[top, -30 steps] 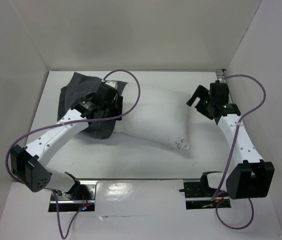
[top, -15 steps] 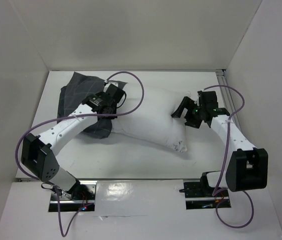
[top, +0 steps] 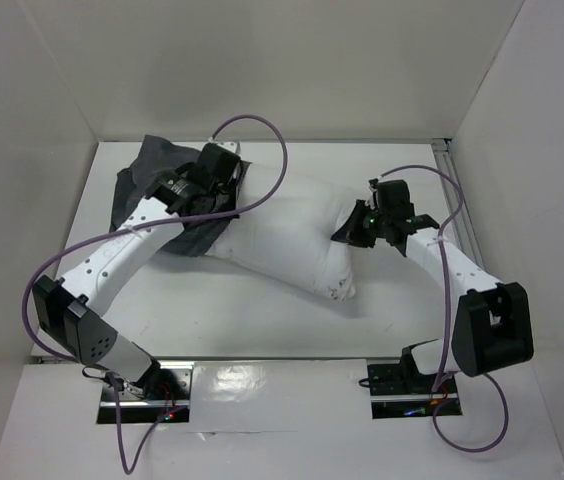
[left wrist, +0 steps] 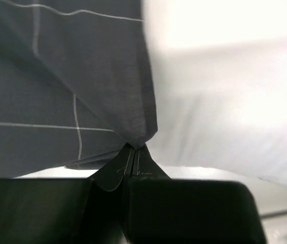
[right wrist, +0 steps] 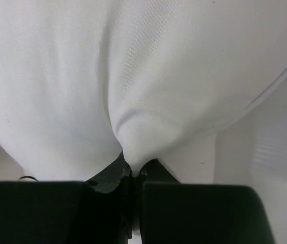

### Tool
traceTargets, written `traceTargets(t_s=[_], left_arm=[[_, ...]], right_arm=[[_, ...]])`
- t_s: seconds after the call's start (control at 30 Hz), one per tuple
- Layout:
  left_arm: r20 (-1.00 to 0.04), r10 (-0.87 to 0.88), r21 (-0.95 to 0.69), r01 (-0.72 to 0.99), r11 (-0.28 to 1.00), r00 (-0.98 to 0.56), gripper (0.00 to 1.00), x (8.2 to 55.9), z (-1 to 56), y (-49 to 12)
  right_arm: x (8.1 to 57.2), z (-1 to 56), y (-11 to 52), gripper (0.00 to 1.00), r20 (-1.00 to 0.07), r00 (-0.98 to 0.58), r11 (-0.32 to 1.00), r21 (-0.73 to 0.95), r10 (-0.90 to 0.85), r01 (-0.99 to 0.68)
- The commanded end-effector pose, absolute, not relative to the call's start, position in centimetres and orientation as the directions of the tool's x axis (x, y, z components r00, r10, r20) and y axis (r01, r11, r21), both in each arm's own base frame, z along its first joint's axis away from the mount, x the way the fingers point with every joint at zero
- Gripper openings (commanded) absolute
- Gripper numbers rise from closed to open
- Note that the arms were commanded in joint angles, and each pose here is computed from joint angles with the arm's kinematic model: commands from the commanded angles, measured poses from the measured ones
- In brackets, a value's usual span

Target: Put the pillow into the pillowcase

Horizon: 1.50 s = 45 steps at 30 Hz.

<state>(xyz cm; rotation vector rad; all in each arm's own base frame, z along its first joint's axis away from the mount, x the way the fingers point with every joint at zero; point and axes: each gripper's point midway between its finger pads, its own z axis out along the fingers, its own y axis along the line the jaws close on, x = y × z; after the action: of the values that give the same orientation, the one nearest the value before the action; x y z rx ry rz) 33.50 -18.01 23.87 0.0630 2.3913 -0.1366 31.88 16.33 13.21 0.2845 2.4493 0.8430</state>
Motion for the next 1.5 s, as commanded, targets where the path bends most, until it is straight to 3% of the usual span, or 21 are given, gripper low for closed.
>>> traceTargets(t_s=[0.0,0.07,0.13,0.17,0.23,0.3,0.4,0.47,0.57,0.6,0.7,0.73,0.8,0.83,0.9,1.0,1.07,1.17,1.23,1.3,1.47], left_arm=[[-0.692,-0.004,-0.326,0.308,0.894,-0.722,0.0,33.5,26.7,-24.9],[-0.704,-0.006,-0.412,0.403,0.817,-0.71,0.0,34.3,29.0,-28.1],[-0.715,0.024,-0.443,0.479,0.758,-0.699,0.0,34.8,31.3,-30.2],[-0.78,0.012,-0.46,0.585,0.668,-0.626,0.0,34.8,37.3,-31.4],[-0.758,0.019,-0.486,0.584,0.651,-0.652,0.0,36.7,37.7,-32.0],[-0.805,-0.046,-0.503,0.639,0.582,-0.592,0.0,37.1,42.5,-32.0],[-0.802,-0.112,-0.561,0.676,0.477,-0.586,0.0,36.8,44.7,-32.2],[-0.802,-0.111,-0.568,0.694,0.442,-0.586,0.0,35.8,45.1,-32.3],[-0.732,-0.042,-0.62,0.639,0.456,-0.68,0.0,34.4,40.2,-33.1],[-0.672,0.008,-0.65,0.594,0.474,-0.741,0.0,33.6,36.1,-33.7],[-0.646,0.078,-0.642,0.596,0.482,-0.759,0.0,30.6,32.2,-33.9],[-0.591,0.113,-0.649,0.554,0.521,-0.798,0.0,29.8,29.0,-33.1],[-0.59,0.116,-0.59,0.525,0.613,-0.799,0.13,30.0,27.5,-31.4],[-0.619,0.119,-0.547,0.536,0.643,-0.776,0.39,30.6,28.0,-30.4],[-0.654,0.134,-0.453,0.528,0.719,-0.744,0.62,31.1,28.8,-28.5],[-0.717,0.114,-0.371,0.514,0.773,-0.688,0.83,32.4,32.0,-27.0],[-0.748,0.092,-0.312,0.471,0.825,-0.657,0.84,33.8,33.3,-25.5],[-0.78,0.05,-0.249,0.383,0.89,-0.624,0.75,36.5,33.9,-24.1],[-0.787,0.023,-0.207,0.299,0.932,-0.617,0.77,39.0,33.1,-23.6],[-0.809,-0.015,-0.199,0.251,0.947,-0.587,0.82,41.4,33.9,-23.2],[-0.82,-0.026,-0.093,0.088,0.992,-0.572,0.83,48.7,30.0,-22.6]], right_arm=[[33.6,16.8,19.9,0.0,-0.441,-0.814,0.67,0.737,0.379,-0.088],[35.3,19.5,20.9,0.0,-0.459,-0.786,0.614,0.778,0.414,-0.13],[38.8,25.4,21.2,0.0,-0.549,-0.707,0.596,0.771,0.447,-0.222],[39.5,27.9,21.1,0.0,-0.581,-0.671,0.593,0.764,0.46,-0.254],[41.1,34.0,20.6,0.0,-0.661,-0.574,0.602,0.727,0.483,-0.331],[40.4,37.6,20.4,0.0,-0.718,-0.514,0.624,0.682,0.469,-0.382],[38.3,38.4,21.0,0.0,-0.743,-0.486,0.638,0.658,0.46,-0.401],[37.3,34.3,21.2,0.0,-0.726,-0.519,0.675,0.658,0.451,-0.334],[34.2,27.0,22.4,0.0,-0.667,-0.615,0.7,0.669,0.419,-0.249],[32.9,24.8,23.1,0.0,-0.637,-0.654,0.703,0.676,0.407,-0.221],[29.6,17.5,22.1,0.0,-0.576,-0.723,0.742,0.657,0.382,-0.131],[28.1,15.4,21.7,0.0,-0.554,-0.749,0.755,0.646,0.363,-0.111],[27.6,14.7,20.7,0.0,-0.571,-0.747,0.789,0.606,0.342,-0.102],[26.8,14.1,20.0,0.0,-0.566,-0.757,0.807,0.584,0.326,-0.09],[26.9,14.4,19.1,0.26,-0.6,-0.743,0.841,0.533,0.297,-0.095],[27.4,15.3,18.3,0.74,-0.618,-0.741,0.874,0.478,0.263,-0.089],[27.8,15.3,16.8,0.8,-0.624,-0.743,0.913,0.406,0.242,-0.044],[29.6,17.7,14.1,0.93,-0.671,-0.682,0.938,0.34,0.292,0.067],[30.3,18.6,12.6,0.99,-0.685,-0.651,0.937,0.326,0.326,0.125],[31.3,19.6,11.0,0.99,-0.691,-0.62,0.924,0.344,0.371,0.169],[33.3,20.5,9.7,0.99,-0.644,-0.613,0.872,0.46,0.459,0.169]])
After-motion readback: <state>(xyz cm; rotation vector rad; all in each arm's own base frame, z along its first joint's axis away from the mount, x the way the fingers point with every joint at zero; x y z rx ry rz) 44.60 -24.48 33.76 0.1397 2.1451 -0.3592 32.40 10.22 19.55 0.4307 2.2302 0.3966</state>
